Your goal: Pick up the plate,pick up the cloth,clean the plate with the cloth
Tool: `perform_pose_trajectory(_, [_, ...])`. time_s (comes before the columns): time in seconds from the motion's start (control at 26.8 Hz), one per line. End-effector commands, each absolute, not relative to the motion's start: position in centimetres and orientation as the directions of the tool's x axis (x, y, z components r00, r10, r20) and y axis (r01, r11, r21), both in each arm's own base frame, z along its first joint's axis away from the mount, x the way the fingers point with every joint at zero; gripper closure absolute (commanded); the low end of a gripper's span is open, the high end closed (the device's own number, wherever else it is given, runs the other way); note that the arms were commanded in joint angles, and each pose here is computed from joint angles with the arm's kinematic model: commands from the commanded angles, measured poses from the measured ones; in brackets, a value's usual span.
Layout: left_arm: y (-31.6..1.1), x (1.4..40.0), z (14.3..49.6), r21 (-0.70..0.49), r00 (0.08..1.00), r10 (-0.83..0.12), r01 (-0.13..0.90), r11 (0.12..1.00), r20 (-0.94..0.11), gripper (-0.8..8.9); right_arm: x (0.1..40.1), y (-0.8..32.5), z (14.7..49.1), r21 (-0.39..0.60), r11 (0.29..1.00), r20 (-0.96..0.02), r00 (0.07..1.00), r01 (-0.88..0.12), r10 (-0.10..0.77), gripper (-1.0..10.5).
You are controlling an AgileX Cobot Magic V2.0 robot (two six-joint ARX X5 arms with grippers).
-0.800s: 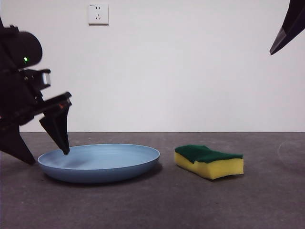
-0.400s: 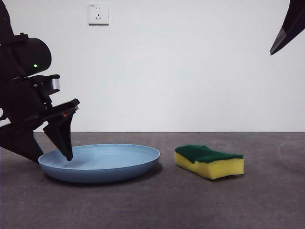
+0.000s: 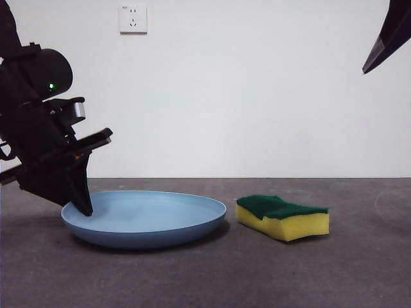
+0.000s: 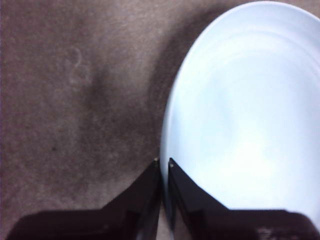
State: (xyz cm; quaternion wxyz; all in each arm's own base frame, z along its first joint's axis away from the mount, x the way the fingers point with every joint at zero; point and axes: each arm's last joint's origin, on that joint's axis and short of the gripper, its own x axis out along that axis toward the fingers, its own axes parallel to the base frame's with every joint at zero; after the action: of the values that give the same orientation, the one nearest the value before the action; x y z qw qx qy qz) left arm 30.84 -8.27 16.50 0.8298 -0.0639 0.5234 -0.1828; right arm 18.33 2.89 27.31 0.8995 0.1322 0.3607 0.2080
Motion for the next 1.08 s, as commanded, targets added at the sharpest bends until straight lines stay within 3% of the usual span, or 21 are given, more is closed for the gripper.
perform_pose_trajectory(0.04, [-8.4,30.1,17.2,-0.275,0.387,-0.366,0.271,0.923,-0.846,8.21,18.7,3.4,28.1,0.349,0.875,-0.593,0.643,-0.336,0.484,5.4])
perform_pose_trajectory(0.26, [-8.1,28.8,21.3,-0.268,0.49,-0.393,0.306,0.913,-0.778,8.21,20.3,4.9,29.3,0.309,0.856,-0.647,0.568,-0.414,0.509,5.4])
perform_pose_trajectory(0.6, [-7.0,25.0,26.8,-0.217,0.61,-0.382,0.328,0.919,-0.695,8.21,24.1,9.0,28.9,0.148,0.854,-0.79,0.46,-0.499,0.406,5.4])
perform_pose_trajectory(0.86, [-5.8,21.7,29.0,-0.109,0.645,-0.276,0.287,0.952,-0.712,8.21,26.5,13.3,26.0,0.054,0.806,-0.866,0.375,-0.589,0.332,5.4])
perform_pose_trajectory(1.08, [-5.9,20.6,29.4,-0.107,0.633,-0.285,0.304,0.946,-0.719,8.21,29.0,16.4,20.7,0.026,0.77,-0.907,0.309,-0.637,0.286,5.4])
